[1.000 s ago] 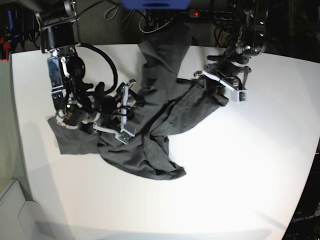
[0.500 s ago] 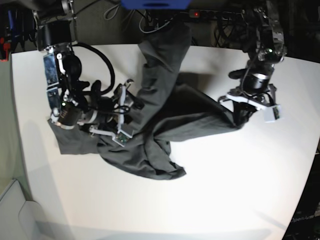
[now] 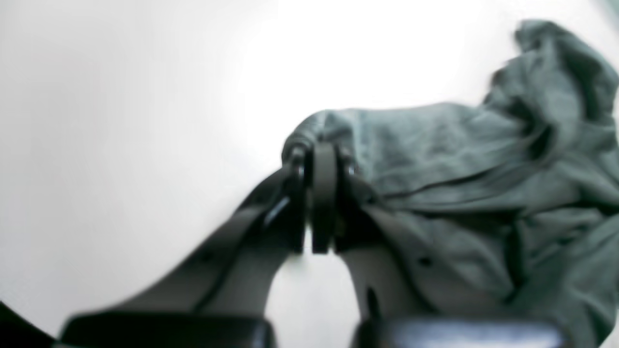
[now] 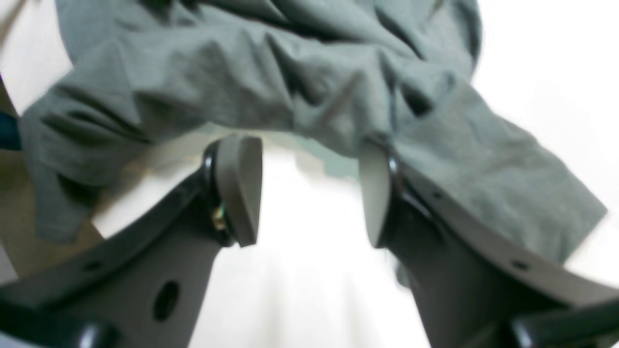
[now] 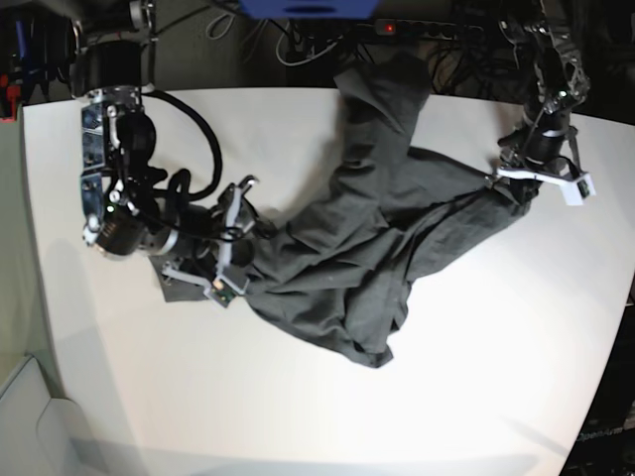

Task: Layout the t-shirt on the table in an organized manner, then fold the t-shirt properly
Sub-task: 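Hold the shirt with both grippers and pull it apart to spread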

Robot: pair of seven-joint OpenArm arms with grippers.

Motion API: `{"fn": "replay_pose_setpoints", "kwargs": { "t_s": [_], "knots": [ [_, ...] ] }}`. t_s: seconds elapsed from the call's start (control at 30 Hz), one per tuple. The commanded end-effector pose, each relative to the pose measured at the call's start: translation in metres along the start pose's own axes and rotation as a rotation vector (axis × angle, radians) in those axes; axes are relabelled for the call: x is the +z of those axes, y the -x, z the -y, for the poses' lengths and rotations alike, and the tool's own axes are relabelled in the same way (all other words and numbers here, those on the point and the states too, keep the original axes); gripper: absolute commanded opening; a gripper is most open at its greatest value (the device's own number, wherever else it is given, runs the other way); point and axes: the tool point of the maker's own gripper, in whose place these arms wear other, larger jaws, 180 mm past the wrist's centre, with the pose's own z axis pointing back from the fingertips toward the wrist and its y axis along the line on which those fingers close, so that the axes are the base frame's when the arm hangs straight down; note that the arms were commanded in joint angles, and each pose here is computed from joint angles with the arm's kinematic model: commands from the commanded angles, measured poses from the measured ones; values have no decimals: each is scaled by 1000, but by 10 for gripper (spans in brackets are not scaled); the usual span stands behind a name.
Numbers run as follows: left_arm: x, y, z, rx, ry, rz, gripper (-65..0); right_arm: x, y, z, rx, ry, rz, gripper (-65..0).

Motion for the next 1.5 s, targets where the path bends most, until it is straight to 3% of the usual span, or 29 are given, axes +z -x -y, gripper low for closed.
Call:
{"fn": "replay_pose_setpoints", "kwargs": {
  "t_s": [0.0, 0.2, 0.43, 0.7, 1.0, 1.47],
  "knots": [
    [0, -10, 1, -2, 8, 34, -647, 4, -20, 2, 21, 2, 59, -316],
    [-3, -1, -7, 5, -9, 9, -647, -7, -43, 2, 12, -19, 98, -317],
    [0, 5, -12, 2, -19, -5, -647, -23, -51, 32, -38, -28, 63, -316],
    [0, 5, -12, 1, -19, -6, -647, -27, -70, 50, -50, -22, 87, -316],
    [1, 5, -12, 0, -18, -6, -647, -43, -47, 69, -83, -35, 37, -315],
    [1, 6, -9, -1, -13, -6, -647, -32, -35, 92, -91, 12, 46, -315]
  ]
}}
